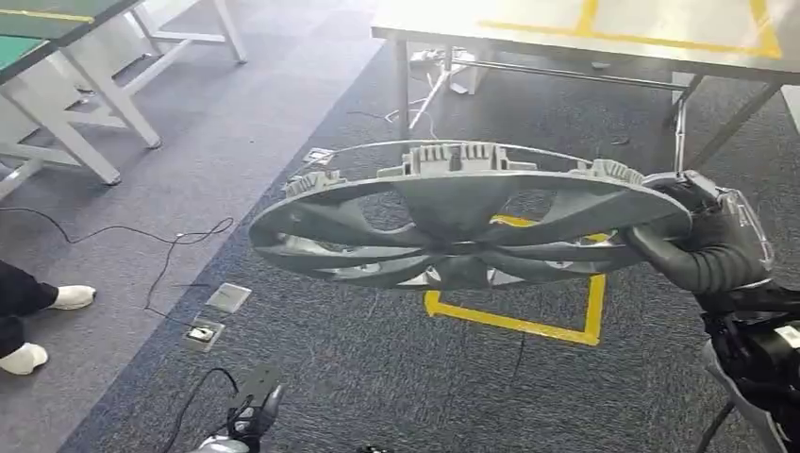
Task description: Take the parts from the cabinet and place them on the table.
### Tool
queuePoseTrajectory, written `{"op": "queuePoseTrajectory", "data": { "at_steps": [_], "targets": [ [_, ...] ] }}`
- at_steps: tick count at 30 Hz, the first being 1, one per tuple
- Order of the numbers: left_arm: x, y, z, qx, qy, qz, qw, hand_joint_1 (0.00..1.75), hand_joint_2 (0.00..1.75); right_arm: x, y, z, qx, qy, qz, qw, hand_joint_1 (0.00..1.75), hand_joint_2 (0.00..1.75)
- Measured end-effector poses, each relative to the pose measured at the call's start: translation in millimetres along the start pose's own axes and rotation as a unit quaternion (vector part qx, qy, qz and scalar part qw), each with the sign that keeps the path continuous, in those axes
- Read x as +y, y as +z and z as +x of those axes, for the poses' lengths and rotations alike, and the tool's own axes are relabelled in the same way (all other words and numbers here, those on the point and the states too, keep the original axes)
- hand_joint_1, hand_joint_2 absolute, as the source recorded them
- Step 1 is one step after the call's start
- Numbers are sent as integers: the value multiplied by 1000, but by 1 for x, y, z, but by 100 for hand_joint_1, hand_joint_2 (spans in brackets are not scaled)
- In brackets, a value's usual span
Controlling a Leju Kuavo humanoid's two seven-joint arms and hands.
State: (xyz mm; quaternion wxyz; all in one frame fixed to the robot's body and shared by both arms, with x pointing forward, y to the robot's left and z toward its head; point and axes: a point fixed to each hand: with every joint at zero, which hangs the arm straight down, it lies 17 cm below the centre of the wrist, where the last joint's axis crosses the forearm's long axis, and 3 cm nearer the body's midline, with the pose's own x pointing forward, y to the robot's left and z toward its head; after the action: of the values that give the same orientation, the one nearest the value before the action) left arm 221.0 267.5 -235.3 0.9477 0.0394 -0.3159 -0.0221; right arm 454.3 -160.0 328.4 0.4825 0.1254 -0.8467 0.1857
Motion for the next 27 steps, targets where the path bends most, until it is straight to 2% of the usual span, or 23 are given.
{"op": "queuePoseTrajectory", "data": {
  "at_steps": [27],
  "targets": [
    [-2, -1, 4, 0, 0, -4, 1000, 0, 0, -5, 1, 2, -1, 2, -7, 1000, 175, 175]
  ]
}}
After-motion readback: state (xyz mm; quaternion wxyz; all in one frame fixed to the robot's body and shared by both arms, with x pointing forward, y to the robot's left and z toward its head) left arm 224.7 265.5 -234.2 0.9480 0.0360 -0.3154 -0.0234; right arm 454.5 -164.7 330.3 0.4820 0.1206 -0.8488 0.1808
